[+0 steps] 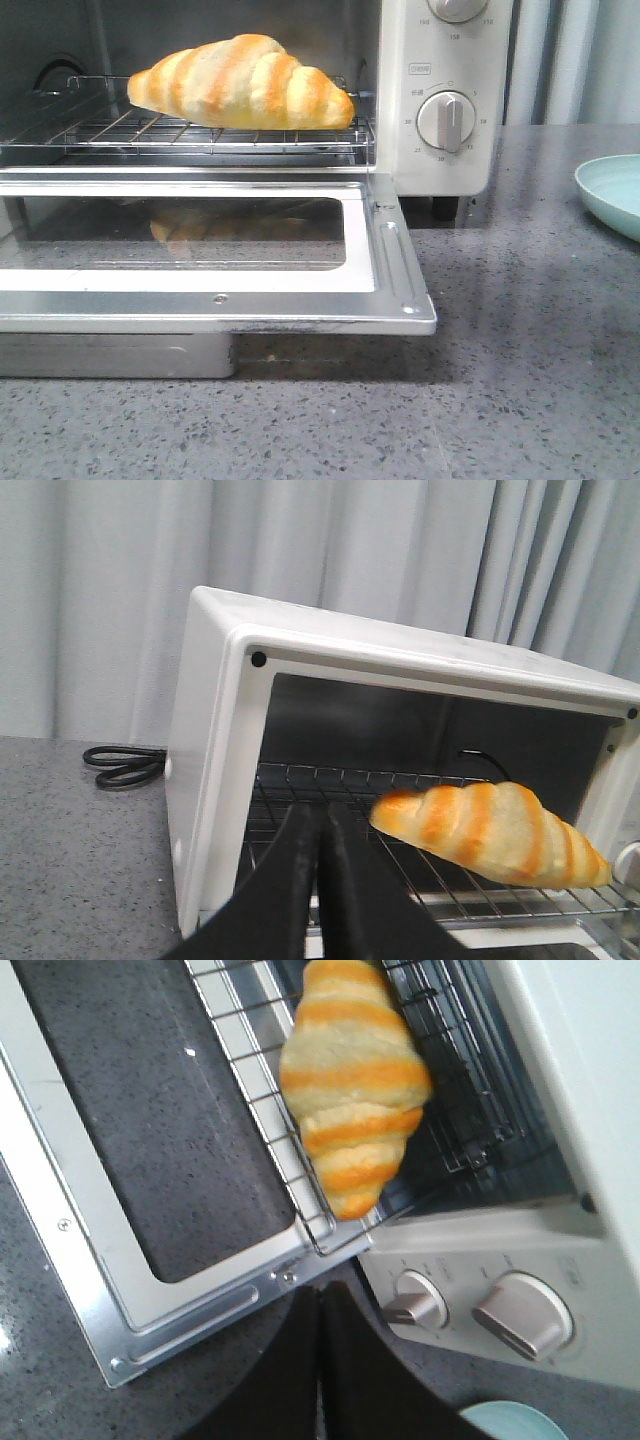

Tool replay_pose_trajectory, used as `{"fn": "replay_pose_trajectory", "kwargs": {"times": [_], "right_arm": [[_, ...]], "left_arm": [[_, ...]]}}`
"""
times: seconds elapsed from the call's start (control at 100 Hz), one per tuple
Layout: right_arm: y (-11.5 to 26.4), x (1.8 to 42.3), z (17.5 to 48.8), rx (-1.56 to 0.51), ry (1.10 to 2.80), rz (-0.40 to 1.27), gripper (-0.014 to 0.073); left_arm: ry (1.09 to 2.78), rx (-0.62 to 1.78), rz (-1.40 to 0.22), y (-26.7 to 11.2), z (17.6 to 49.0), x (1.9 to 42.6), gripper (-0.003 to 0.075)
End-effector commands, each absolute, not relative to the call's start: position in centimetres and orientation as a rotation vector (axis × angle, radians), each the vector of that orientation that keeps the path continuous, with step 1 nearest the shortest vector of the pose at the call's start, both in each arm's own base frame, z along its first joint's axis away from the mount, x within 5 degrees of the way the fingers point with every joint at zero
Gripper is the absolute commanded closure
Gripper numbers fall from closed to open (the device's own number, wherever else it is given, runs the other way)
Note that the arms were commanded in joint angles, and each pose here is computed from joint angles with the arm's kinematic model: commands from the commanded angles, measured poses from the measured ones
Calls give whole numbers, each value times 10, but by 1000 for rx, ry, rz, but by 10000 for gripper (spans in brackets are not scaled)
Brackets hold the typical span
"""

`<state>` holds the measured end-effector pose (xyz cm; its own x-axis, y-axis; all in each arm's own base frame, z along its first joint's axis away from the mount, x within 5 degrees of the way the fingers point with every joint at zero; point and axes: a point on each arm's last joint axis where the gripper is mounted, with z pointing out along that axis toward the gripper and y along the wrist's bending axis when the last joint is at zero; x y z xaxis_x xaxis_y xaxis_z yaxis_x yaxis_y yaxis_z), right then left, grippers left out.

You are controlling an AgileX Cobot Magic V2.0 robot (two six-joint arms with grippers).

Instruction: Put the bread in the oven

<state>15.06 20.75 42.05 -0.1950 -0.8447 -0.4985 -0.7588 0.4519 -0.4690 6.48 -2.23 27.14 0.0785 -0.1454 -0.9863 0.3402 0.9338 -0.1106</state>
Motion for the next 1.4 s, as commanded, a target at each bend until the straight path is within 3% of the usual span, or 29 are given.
{"fn": "replay_pose_trajectory", "kwargs": {"times": [0.0, 0.24, 0.7, 1.12, 1.39], "right_arm": [[183, 145, 444, -1245, 1894, -187, 664], [136, 137, 455, -1050, 1821, -328, 664], [41, 99, 441, -685, 1776, -269, 664], [-15, 68, 406, -612, 1757, -183, 664], [-31, 61, 402, -567, 1794, -175, 664]], "left_arm": [[1334, 138, -304, -18, 282, 66, 742], [1366, 197, -251, -19, 267, 68, 741], [1378, 199, -252, -20, 264, 68, 741], [1378, 199, -252, -20, 264, 68, 741], [1378, 199, -252, -20, 264, 68, 741]]}}
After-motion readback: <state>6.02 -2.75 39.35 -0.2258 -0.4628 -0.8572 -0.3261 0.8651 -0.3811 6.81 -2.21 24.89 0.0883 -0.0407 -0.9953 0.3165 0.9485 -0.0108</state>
